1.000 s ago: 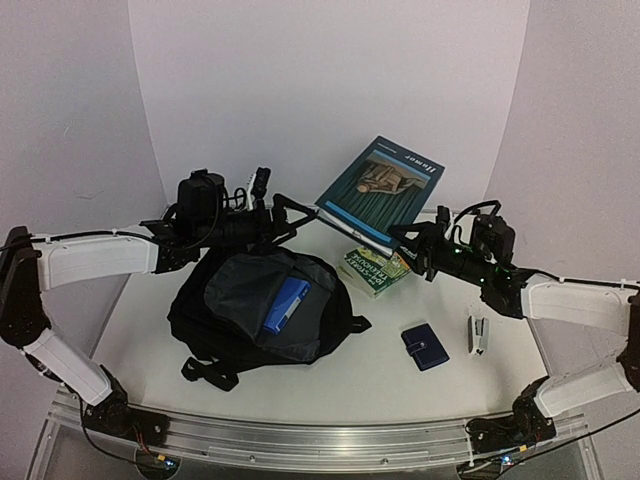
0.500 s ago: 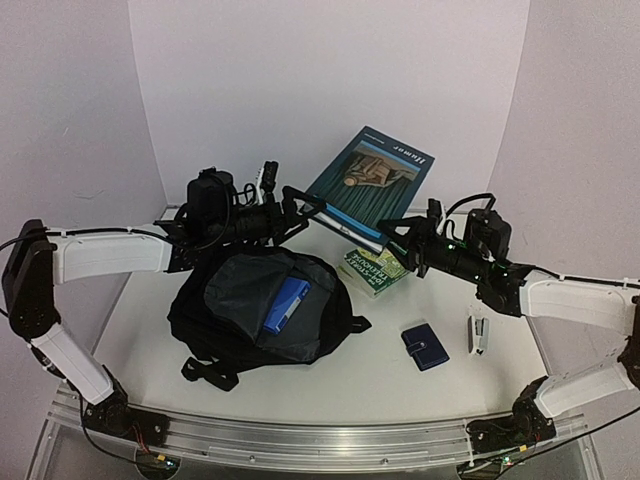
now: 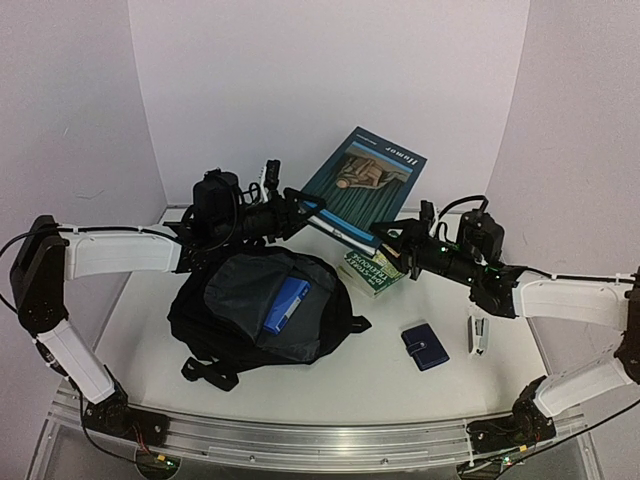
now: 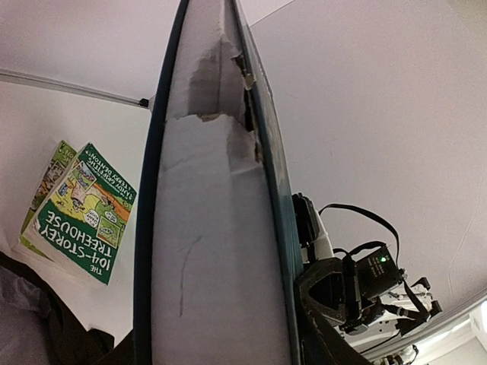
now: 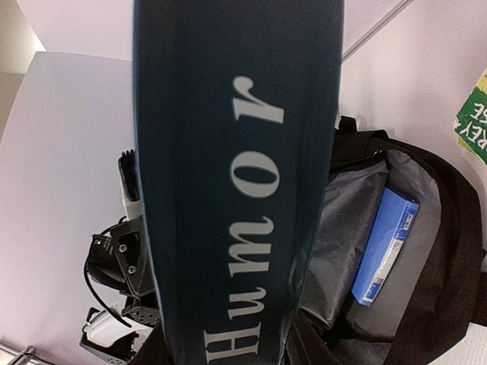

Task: Pack the student bag
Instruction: Pick up the book from the center of the board.

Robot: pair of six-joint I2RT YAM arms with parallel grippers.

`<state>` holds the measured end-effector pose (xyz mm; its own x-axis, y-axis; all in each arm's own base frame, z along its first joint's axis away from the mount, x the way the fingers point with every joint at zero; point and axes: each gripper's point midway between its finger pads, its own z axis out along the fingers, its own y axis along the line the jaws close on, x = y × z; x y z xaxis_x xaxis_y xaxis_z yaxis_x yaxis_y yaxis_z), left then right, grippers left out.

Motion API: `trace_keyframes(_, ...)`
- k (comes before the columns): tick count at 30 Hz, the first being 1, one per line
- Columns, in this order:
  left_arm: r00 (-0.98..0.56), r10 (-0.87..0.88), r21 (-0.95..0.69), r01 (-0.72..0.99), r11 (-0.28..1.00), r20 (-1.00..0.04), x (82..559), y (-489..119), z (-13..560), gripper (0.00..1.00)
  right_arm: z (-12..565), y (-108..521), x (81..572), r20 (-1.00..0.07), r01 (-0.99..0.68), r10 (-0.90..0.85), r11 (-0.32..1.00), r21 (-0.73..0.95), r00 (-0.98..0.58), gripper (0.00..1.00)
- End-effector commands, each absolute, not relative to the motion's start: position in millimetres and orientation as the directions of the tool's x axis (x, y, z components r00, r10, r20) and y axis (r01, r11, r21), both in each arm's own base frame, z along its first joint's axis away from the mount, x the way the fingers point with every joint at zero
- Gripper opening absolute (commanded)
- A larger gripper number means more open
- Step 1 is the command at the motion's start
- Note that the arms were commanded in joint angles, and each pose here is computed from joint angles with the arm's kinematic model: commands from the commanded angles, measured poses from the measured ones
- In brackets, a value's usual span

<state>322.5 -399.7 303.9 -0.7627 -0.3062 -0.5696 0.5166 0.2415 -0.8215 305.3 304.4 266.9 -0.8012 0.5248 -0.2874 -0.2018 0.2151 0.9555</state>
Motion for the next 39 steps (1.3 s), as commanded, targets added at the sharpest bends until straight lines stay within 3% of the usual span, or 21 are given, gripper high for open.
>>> trace_keyframes(1,-0.722,-0.359,-0.802,0.573,0.169,-0.592,322.4,-402.3,339.3,0.45,301.8,309.1,309.3,-0.338,-0.301,0.552,0.159,0.940,-0.762,0.29)
trace_keyframes(8,-0.716,-0.371,-0.801,0.578,0.159,-0.591,319.9,-398.7,338.9,0.27,281.5,307.1,312.2,-0.333,-0.271,0.557,0.193,0.943,-0.761,0.43)
trace_keyframes(15,-0.707,-0.369,-0.792,0.585,0.175,-0.604,315.1,-392.5,339.5,0.20,267.9,301.0,315.9,-0.352,-0.261,0.576,0.238,0.936,-0.738,0.79)
trace_keyframes(21,-0.699,-0.325,-0.769,0.601,0.215,-0.637,301.3,-379.0,335.7,0.16,260.7,278.2,328.0,-0.411,-0.268,0.603,0.318,0.910,-0.684,0.96)
trace_keyframes(29,-0.747,-0.206,-0.774,0.597,0.211,-0.632,274.3,-337.5,320.7,0.13,240.8,211.1,353.0,-0.550,-0.269,0.557,0.508,0.818,-0.622,0.98)
trace_keyframes(39,-0.784,0.060,-0.770,0.619,0.153,-0.618,233.6,-313.9,305.1,0.13,275.3,225.0,318.9,-0.728,-0.541,0.240,0.531,0.652,-0.642,0.98)
